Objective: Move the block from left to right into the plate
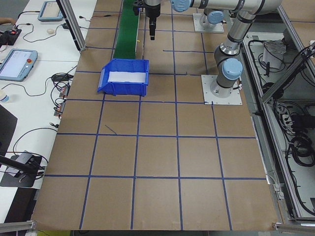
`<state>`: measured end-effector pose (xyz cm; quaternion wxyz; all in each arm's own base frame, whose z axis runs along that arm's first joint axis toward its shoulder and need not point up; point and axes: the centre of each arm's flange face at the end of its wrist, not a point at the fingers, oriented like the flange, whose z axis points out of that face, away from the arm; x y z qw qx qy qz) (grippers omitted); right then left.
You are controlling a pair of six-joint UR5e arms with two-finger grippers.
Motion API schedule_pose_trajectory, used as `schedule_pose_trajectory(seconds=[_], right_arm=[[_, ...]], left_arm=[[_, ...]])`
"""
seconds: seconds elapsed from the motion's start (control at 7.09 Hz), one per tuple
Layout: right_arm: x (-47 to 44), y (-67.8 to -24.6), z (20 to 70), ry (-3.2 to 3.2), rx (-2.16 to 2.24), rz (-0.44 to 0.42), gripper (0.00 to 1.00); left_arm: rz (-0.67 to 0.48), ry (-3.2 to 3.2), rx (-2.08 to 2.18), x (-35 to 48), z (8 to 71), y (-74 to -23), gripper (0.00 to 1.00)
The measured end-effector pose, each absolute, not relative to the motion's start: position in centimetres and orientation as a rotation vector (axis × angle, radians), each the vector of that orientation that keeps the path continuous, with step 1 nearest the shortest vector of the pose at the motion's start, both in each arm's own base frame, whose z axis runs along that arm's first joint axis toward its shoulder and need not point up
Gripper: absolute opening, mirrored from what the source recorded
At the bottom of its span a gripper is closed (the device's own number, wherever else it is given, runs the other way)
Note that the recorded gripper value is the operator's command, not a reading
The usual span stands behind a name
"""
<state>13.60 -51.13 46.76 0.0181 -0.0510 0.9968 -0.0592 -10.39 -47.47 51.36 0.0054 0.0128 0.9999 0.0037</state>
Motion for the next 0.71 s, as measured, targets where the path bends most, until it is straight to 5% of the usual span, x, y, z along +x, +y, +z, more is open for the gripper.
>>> schedule_pose_trajectory(seconds=[0.71], right_arm=[[15.20, -50.08, 46.81, 3.069, -0.191, -0.163, 1.00]], left_arm=[[0.013, 3.130, 0.040, -10.44, 51.33, -47.42, 1.00]])
